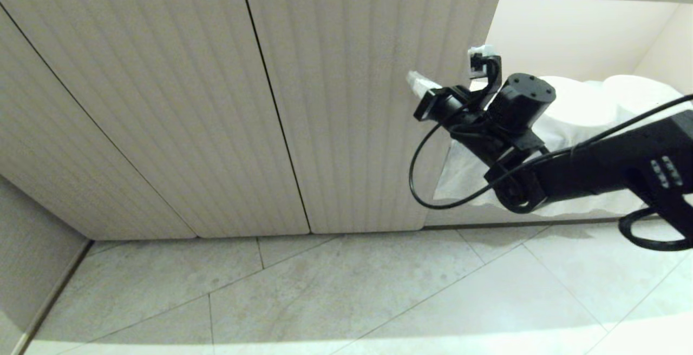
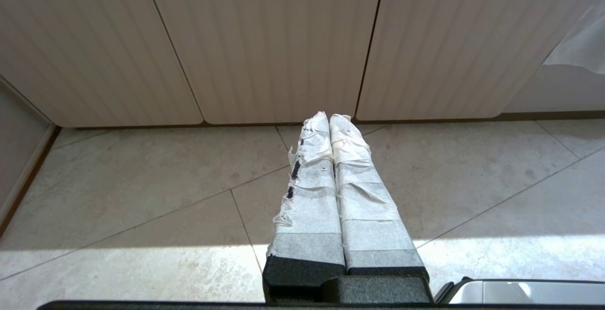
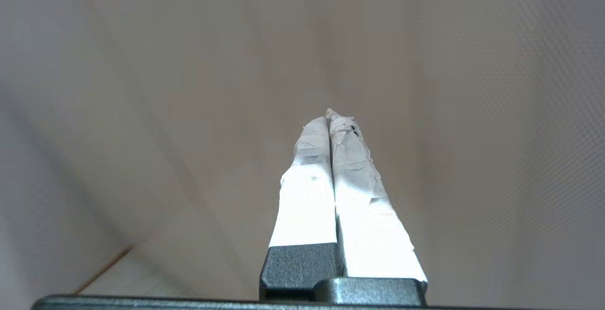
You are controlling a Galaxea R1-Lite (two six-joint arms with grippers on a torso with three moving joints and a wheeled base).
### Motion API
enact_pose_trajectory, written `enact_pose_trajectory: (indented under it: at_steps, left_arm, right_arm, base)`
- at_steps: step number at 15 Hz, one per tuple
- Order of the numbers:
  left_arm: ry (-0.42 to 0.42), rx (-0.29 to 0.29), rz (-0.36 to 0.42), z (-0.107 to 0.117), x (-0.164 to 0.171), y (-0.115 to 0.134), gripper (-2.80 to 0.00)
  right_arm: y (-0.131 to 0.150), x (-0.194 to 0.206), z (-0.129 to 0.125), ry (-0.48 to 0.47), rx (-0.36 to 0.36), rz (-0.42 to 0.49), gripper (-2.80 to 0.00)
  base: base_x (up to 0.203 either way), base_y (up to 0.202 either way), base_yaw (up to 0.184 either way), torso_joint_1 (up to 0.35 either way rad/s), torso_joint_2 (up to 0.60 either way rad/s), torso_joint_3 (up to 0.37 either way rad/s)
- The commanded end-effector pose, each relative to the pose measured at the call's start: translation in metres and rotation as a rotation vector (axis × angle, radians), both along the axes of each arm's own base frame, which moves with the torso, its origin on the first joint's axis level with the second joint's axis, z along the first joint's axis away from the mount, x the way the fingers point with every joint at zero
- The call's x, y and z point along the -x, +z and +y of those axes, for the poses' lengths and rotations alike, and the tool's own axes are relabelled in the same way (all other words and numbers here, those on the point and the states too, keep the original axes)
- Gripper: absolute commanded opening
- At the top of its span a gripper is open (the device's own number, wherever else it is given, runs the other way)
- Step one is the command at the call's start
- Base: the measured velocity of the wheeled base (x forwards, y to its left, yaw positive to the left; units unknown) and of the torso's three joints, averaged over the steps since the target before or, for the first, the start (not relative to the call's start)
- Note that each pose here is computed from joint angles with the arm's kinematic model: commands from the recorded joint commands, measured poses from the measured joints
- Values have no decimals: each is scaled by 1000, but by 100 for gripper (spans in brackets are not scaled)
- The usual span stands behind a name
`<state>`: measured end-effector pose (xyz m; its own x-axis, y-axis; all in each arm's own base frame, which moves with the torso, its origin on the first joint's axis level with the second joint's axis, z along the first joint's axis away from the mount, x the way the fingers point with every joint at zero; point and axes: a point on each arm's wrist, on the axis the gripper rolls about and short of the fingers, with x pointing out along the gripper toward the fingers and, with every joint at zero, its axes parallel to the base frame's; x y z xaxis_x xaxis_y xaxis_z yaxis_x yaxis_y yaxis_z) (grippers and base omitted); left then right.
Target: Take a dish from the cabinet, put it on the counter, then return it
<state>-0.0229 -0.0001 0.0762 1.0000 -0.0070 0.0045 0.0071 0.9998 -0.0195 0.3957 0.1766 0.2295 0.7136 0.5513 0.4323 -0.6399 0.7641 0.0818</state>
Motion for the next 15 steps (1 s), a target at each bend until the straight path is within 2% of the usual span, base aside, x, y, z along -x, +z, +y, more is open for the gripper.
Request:
enact_pose_trajectory:
  at_steps: [1, 5, 9, 15]
  left_arm:
    - [-1, 0, 0, 0, 0, 0, -280]
    - [0, 0, 0, 0, 0, 0, -280]
    - [1, 0, 0, 0, 0, 0, -280]
    - [1, 0, 0, 0, 0, 0, -280]
  right_arm:
    - [12, 29, -10, 48, 15, -14, -280]
    - [13, 73, -28, 130, 42, 36, -280]
    - [3, 123, -49, 144, 74, 112, -280]
    - [11, 193, -81, 135, 71, 104, -280]
  base:
    - [0, 0, 0, 0, 0, 0]
    - [0, 0, 0, 0, 0, 0]
    - [0, 0, 0, 0, 0, 0]
    - [0, 0, 0, 0, 0, 0]
